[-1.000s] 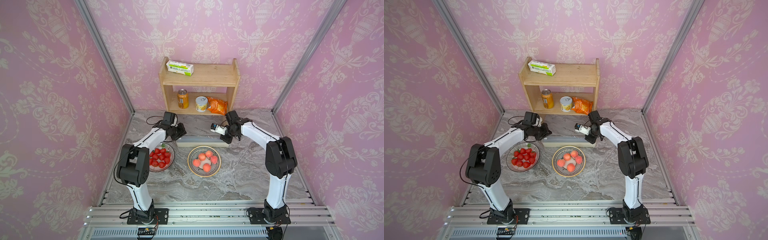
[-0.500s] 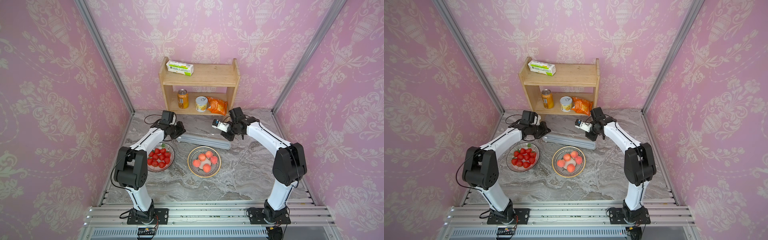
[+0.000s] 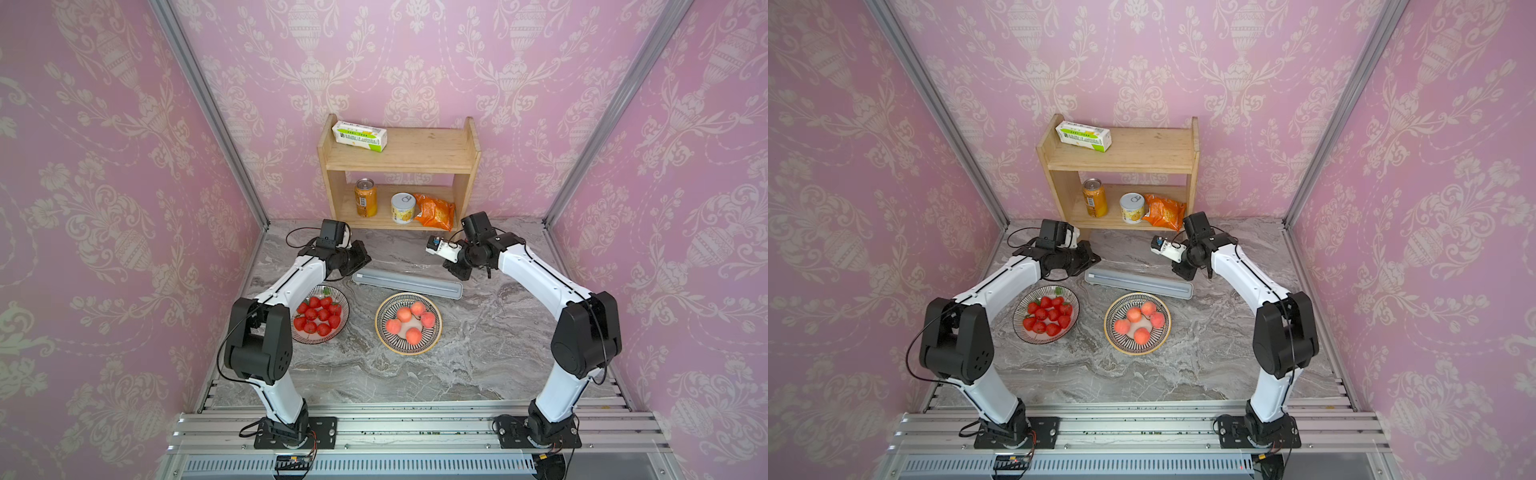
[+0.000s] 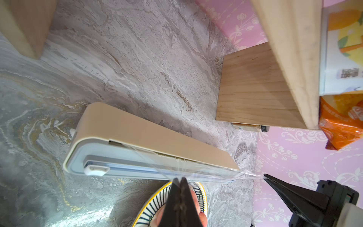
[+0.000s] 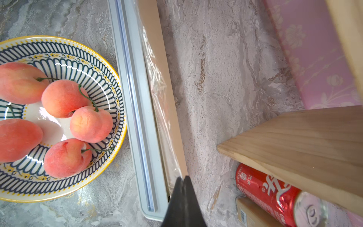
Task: Wrap the plate with plastic wrap
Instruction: Pull the plastic wrap from the plastic wrap cutting box.
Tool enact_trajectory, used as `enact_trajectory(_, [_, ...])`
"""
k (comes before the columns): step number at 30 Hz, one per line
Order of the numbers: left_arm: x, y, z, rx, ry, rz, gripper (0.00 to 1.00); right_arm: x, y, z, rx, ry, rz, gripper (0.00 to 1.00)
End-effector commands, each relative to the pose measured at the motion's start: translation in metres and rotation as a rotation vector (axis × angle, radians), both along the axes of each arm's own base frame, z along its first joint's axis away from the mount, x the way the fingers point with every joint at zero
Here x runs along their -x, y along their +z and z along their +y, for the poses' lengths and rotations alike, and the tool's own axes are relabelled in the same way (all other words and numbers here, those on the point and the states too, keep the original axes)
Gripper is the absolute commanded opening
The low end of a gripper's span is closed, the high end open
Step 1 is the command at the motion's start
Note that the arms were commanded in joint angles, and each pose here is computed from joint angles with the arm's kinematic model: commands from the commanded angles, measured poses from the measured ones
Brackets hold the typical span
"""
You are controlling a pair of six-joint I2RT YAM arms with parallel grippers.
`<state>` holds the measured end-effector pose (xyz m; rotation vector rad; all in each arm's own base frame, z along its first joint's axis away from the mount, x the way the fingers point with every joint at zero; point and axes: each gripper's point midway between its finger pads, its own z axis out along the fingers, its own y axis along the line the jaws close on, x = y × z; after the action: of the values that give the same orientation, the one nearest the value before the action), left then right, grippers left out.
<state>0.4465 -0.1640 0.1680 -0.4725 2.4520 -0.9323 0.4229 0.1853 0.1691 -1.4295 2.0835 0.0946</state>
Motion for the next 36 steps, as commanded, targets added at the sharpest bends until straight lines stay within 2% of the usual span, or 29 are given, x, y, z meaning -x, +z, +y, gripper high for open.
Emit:
enact_trajectory(1, [-0.003,0.04,0.001,0.042,0.007,-0.081,0.0,0.003,0.017,-0.005,-0.012,-0.01,-0.034,0.0])
enact_trajectory(36, [0.003,0.073,0.003,0.06,0.021,-0.144,0.0,-0.003,0.064,-0.005,-0.053,-0.044,-0.147,0.0])
